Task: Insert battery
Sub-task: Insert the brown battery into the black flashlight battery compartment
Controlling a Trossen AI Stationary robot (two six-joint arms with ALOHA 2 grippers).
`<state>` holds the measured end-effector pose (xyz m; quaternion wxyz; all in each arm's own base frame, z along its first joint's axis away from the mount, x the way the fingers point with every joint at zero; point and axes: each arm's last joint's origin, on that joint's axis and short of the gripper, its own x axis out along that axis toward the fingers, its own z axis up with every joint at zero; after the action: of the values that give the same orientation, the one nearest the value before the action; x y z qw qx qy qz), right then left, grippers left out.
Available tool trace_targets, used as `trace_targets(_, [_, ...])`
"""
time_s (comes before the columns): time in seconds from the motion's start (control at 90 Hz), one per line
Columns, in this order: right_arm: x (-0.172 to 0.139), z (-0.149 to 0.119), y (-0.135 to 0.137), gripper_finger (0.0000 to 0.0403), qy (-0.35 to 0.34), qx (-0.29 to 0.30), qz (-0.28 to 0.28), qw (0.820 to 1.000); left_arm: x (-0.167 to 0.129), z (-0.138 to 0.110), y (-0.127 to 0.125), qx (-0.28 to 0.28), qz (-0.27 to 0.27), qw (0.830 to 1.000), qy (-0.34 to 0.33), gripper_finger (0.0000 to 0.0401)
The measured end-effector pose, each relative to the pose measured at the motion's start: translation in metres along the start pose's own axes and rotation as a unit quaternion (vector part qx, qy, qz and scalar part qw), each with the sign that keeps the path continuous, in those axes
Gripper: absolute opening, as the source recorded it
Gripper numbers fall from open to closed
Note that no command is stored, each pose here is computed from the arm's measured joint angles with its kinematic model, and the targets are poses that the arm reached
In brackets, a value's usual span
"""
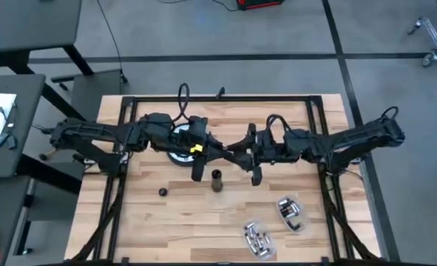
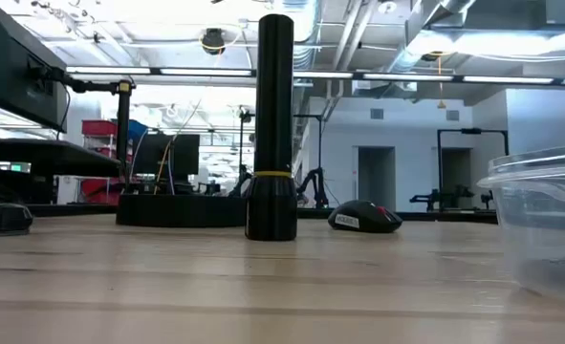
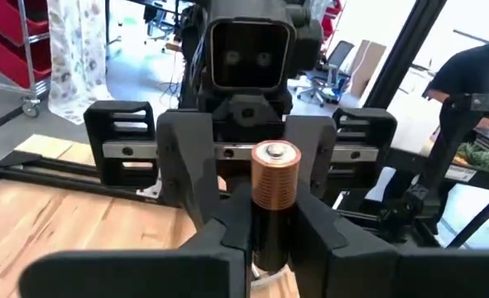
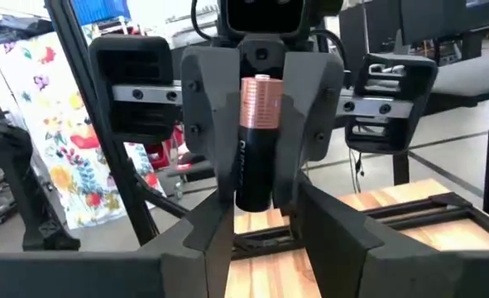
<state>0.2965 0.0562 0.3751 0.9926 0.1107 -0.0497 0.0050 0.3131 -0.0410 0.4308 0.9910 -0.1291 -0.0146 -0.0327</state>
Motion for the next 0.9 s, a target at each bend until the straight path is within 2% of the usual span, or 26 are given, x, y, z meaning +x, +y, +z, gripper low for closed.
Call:
trace_targets(0.644, [0.002,0.0,-0.002,0.0108,-0.008,0.005,-0.002,1.0,0.003,0.001,0.001,0.004,0.0,1.0,-0.01,0.0026])
trace_targets(0.9, [0.003,-0.002,-0.002,0.0107,-0.001,0.004,-0.003,1.0,0.011,-0.007,0.005,-0.003,0.005,1.0,0.0,0.0026])
